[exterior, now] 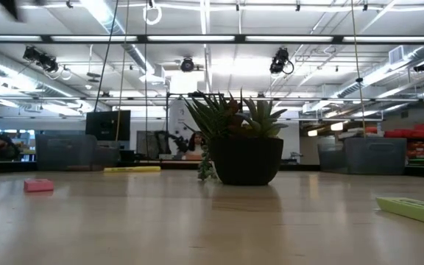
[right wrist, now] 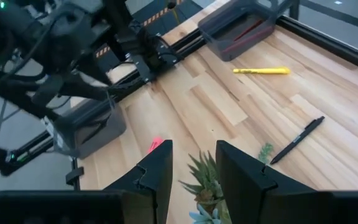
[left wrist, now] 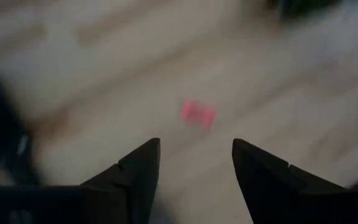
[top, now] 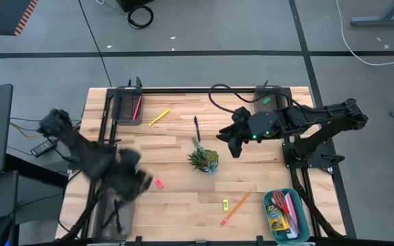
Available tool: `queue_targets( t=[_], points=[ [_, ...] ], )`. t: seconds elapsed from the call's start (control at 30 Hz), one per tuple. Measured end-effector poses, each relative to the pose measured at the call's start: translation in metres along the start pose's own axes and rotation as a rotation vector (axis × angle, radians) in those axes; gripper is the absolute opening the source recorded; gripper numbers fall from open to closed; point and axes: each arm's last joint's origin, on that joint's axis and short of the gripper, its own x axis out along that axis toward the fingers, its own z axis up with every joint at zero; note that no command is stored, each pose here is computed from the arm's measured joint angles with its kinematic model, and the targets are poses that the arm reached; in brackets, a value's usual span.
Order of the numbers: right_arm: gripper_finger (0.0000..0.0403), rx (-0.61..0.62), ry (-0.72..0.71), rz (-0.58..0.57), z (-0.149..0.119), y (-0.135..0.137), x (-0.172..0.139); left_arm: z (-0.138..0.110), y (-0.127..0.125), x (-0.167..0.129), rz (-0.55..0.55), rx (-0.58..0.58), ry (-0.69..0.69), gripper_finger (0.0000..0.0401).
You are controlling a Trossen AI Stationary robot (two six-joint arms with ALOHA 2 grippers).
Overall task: Sort crayons/erasers/pens/pencils in bins
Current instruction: Put the black ballpen into the bottom left black bin
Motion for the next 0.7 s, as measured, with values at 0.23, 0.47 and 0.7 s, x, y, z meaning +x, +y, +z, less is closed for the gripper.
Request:
queue_targets(
  t=[0.23, 0.47, 0.7],
  points=[
    [0.0129, 0.077, -0.008, -0.014, 0.003, -0.004, 0.002, 0.129, -0.003, 0.017, -0.171, -0.103, -0.167, 0.0198],
    [0.0129, 0.164, -0.007, -0.012, 0.002, -0.003, 0.001, 0.229, -0.012, 0.059, -0.408, 0.013, -0.297, 0.0197],
    [0.0129, 0.267, -0.002, -0.006, 0.001, -0.001, 0.001, 0.261, -0.001, 0.133, -0.283, 0.367, -0.167, 0.0199]
  ],
)
